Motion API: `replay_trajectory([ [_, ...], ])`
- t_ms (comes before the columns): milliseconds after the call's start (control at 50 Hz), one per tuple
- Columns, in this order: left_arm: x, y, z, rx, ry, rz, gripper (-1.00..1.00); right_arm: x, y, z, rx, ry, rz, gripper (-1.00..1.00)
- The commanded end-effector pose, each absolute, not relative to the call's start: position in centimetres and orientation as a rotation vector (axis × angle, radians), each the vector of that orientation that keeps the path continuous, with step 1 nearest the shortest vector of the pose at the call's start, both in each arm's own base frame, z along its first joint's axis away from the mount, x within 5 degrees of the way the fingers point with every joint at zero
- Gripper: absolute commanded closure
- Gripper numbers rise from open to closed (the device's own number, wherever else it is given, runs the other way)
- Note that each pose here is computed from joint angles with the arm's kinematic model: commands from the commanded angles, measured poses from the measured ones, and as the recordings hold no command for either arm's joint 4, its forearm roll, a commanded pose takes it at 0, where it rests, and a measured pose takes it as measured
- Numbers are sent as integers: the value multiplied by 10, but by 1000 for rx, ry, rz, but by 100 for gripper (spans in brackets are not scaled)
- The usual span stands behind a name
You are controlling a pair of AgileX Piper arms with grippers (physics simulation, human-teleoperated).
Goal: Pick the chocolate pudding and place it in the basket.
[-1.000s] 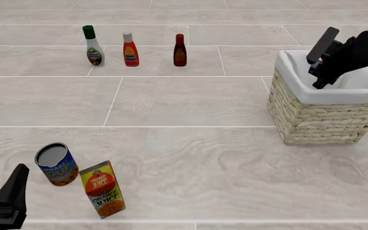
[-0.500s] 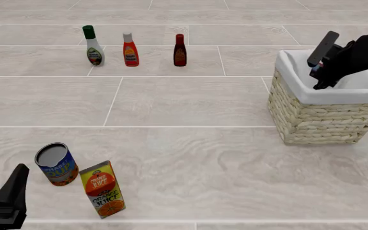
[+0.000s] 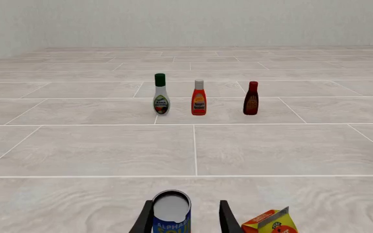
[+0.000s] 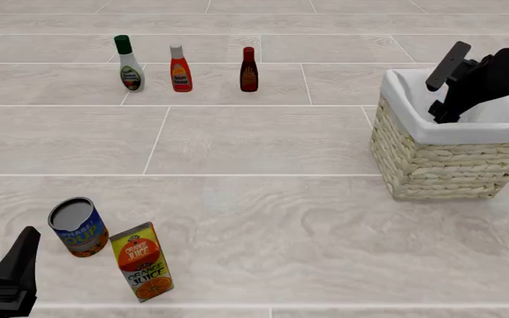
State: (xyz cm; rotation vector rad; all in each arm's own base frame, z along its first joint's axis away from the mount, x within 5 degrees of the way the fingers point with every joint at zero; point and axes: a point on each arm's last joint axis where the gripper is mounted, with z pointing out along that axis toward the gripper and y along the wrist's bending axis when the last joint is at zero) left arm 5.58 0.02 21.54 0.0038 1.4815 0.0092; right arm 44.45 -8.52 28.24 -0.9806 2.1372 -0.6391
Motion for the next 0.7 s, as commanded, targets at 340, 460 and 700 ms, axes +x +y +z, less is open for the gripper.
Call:
replay_trajectory([
  [340, 56, 0, 215, 2, 1483, 8, -100, 440, -84, 303, -947, 2111, -649, -100],
  [460, 56, 0, 215, 2, 1483, 8, -100, 433, -84, 315, -930, 2098, -659, -100],
  [700, 56, 0, 215, 2, 1483, 8, -100, 416, -79, 331, -919, 2079, -666, -100],
])
